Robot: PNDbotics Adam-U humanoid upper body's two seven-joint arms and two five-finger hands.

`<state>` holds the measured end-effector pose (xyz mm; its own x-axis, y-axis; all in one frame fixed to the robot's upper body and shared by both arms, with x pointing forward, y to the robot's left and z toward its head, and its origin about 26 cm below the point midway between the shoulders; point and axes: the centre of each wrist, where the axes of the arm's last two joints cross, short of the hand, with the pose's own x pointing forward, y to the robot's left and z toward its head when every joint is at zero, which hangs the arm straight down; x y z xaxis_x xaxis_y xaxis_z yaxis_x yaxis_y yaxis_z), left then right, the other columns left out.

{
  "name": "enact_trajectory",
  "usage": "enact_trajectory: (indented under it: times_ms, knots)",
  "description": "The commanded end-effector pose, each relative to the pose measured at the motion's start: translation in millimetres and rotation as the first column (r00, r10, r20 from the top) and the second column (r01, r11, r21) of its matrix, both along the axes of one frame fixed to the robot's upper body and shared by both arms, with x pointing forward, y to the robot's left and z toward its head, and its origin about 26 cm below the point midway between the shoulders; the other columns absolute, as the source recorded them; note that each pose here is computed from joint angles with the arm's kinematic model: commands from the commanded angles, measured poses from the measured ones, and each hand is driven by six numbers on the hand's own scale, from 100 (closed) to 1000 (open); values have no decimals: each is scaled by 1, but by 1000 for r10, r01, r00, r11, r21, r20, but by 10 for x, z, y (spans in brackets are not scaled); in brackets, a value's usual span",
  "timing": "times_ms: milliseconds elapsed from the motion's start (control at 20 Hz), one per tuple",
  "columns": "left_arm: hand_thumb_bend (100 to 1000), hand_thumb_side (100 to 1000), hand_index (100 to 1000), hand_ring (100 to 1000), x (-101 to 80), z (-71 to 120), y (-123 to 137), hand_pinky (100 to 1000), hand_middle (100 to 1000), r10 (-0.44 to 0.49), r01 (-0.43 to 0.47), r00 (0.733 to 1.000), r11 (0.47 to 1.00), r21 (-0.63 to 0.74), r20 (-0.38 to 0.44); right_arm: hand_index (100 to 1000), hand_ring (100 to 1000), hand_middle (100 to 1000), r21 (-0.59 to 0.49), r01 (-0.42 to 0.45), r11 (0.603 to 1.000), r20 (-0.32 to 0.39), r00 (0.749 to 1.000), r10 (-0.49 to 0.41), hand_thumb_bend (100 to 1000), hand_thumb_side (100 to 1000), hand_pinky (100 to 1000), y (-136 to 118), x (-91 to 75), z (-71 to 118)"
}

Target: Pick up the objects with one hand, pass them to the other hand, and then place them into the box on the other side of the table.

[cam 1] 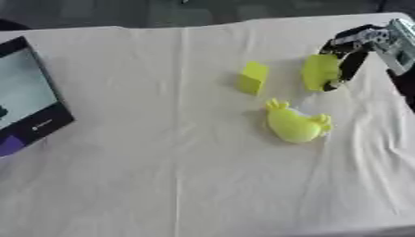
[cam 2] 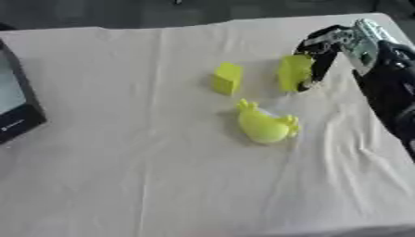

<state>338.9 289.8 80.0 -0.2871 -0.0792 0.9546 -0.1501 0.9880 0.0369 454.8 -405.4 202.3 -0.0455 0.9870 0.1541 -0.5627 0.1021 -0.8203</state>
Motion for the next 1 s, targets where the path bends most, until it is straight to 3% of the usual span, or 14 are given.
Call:
enact_trajectory:
  times_ms: [50, 350, 550, 800, 1000]
  knots:
    - [565, 608, 692, 676, 6, 41, 10, 879, 568, -4, 4, 1000, 1000, 13, 7, 668, 792, 688, -4, 11, 1000, 68, 998, -10, 453, 100, 935, -72, -34, 203]
    - [563, 607, 692, 676, 6, 50, 23, 880, 569, -1, 0, 1000, 1000, 15, 10, 616, 723, 607, 25, 28, 999, 108, 994, -31, 425, 100, 905, -57, -40, 255]
    - [562, 607, 692, 676, 8, 64, 33, 880, 569, 0, 0, 1000, 1000, 17, 14, 568, 666, 555, 45, 22, 999, 172, 985, -30, 395, 100, 882, -30, -76, 396]
    - [560, 605, 692, 676, 8, 85, 55, 880, 569, 4, -4, 1000, 1000, 24, 19, 558, 615, 543, 169, -10, 986, 339, 940, -48, 387, 100, 828, 0, -217, 608]
    - [557, 601, 694, 677, 15, 146, 63, 880, 570, -2, 1, 999, 999, 34, 37, 557, 585, 540, 335, -35, 941, 416, 902, -115, 397, 100, 776, 47, -328, 556]
